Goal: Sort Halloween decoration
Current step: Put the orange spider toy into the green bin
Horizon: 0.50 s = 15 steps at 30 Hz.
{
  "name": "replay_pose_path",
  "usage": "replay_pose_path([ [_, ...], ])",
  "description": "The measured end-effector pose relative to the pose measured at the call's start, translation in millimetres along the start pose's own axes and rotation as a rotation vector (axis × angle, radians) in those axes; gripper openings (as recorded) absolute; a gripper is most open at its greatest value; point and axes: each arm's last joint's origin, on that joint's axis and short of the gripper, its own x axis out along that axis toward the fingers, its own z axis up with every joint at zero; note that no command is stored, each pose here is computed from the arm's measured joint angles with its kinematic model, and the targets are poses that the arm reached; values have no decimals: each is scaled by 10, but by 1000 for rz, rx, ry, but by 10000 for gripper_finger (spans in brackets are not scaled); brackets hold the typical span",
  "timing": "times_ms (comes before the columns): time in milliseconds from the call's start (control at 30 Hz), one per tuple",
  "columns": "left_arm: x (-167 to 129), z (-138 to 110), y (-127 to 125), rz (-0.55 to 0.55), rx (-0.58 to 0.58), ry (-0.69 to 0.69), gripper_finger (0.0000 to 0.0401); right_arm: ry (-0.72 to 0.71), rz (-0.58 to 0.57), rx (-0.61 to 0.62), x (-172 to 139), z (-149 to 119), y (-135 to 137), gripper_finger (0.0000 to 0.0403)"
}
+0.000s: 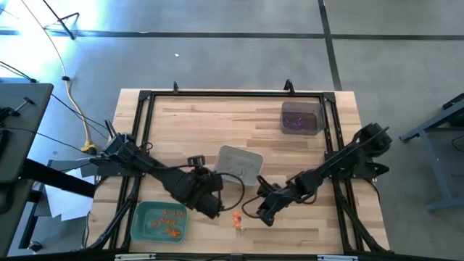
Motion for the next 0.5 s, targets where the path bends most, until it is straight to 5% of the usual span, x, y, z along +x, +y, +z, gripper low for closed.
replay_pose_path([
  [267, -17, -123, -112, -47, -25, -105, 117, 64, -53, 21, 119, -60, -81, 100],
  [500, 332, -33, -372, -279, -2, -266, 117, 157, -141, -18, -240, -16, 40, 100],
])
